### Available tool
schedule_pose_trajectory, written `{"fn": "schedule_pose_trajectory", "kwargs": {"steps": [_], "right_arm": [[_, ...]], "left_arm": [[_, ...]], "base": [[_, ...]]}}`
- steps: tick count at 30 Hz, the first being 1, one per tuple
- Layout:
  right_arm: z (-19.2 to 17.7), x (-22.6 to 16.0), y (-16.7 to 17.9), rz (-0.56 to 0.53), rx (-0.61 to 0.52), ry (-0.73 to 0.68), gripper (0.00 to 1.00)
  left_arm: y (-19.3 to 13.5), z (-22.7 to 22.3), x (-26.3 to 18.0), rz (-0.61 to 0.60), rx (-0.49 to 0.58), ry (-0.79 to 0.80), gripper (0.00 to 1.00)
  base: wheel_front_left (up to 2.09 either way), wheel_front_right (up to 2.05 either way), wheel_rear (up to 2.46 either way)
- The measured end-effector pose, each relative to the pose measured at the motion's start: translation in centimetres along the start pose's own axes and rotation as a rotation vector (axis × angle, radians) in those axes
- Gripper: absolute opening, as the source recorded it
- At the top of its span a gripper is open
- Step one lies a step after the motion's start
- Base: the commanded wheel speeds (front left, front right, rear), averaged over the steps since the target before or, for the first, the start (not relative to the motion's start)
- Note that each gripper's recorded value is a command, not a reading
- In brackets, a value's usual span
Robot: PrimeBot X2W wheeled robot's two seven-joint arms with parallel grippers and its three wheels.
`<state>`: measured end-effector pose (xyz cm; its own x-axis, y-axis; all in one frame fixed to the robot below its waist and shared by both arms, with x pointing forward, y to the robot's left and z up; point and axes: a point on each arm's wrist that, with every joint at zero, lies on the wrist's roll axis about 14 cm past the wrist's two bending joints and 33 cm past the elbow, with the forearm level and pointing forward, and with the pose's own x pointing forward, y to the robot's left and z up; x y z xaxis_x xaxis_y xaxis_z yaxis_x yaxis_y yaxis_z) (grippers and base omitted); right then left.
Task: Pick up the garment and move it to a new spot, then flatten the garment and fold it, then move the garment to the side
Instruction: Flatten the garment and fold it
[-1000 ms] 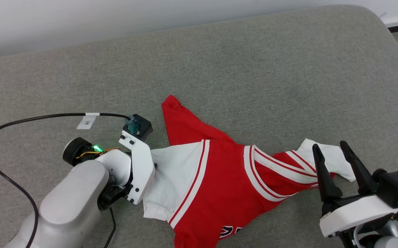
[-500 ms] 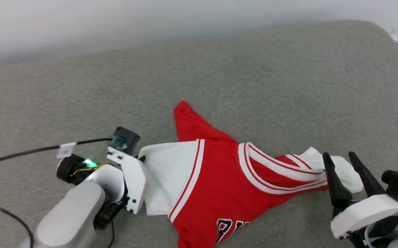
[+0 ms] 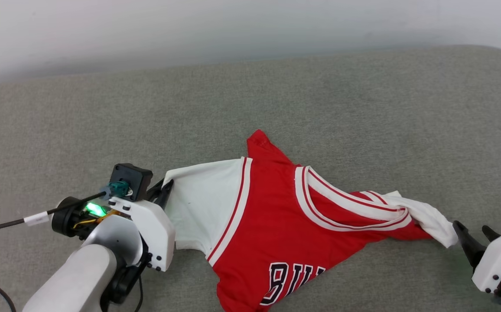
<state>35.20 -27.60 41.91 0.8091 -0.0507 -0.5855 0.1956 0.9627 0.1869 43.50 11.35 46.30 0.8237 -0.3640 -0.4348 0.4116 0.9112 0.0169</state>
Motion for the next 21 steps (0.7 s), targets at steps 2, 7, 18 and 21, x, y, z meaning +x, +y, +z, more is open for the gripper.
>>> {"fn": "schedule_pose_trajectory", "kwargs": {"steps": [2, 7, 18, 21], "right_arm": [[-0.3, 0.8, 0.0, 0.008, -0.011, 0.065, 1.00], [-3.0, 2.3, 1.4, 0.053, -0.029, 0.245, 1.00], [-5.9, 3.6, 2.8, 0.090, -0.021, 0.426, 0.00], [-5.8, 3.5, 3.8, 0.115, -0.025, 0.421, 0.00]], "left_arm": [[-0.2, 0.0, 0.0, -0.006, 0.000, -0.004, 0.00], [-0.5, -0.5, 0.4, -0.016, -0.005, 0.005, 0.00], [0.0, -1.5, 1.2, -0.011, -0.023, 0.018, 0.00], [0.1, -1.3, 1.1, -0.008, -0.022, 0.012, 0.00]], "base": [[0.00, 0.00, 0.00], [0.00, 0.00, 0.00], [0.00, 0.00, 0.00], [0.00, 0.00, 0.00]]}}
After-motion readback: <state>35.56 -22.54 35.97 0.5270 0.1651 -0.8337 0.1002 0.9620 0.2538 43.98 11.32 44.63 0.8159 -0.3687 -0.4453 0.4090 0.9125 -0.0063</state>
